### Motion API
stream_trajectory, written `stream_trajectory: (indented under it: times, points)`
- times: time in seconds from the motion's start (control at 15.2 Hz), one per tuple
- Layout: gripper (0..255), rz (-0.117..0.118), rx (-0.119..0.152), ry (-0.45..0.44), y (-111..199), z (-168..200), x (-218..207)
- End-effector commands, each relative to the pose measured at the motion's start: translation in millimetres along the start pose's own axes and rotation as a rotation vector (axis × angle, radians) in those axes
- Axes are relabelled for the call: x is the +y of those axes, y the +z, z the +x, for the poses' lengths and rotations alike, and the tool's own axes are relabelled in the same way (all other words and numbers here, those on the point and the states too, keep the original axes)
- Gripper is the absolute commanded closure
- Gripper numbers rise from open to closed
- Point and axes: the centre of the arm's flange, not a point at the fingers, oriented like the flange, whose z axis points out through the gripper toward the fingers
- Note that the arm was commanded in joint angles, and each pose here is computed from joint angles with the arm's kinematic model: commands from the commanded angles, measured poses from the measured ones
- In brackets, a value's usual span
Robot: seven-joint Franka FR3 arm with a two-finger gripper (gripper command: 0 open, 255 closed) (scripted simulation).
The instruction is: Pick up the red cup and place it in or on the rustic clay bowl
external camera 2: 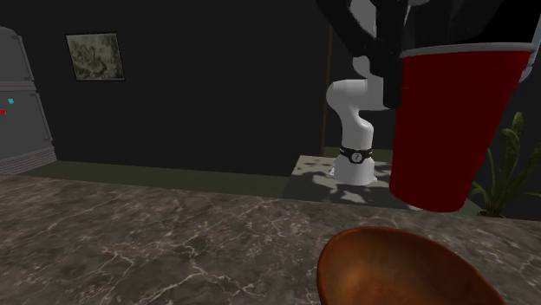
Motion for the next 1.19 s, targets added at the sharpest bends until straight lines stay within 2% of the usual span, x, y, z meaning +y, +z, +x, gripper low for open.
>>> stream_trajectory:
  times: [0.0, 0.92, 1.12]
  points:
    - [255, 0.0, 0.001, 0.0, 9.2, 0.3, 0.7]
    - [255, 0.0, 0.001, 0.0, 82.3, 3.7, 11.2]
    - [255, 0.0, 0.001, 0.0, 85.3, 3.8, 11.6]
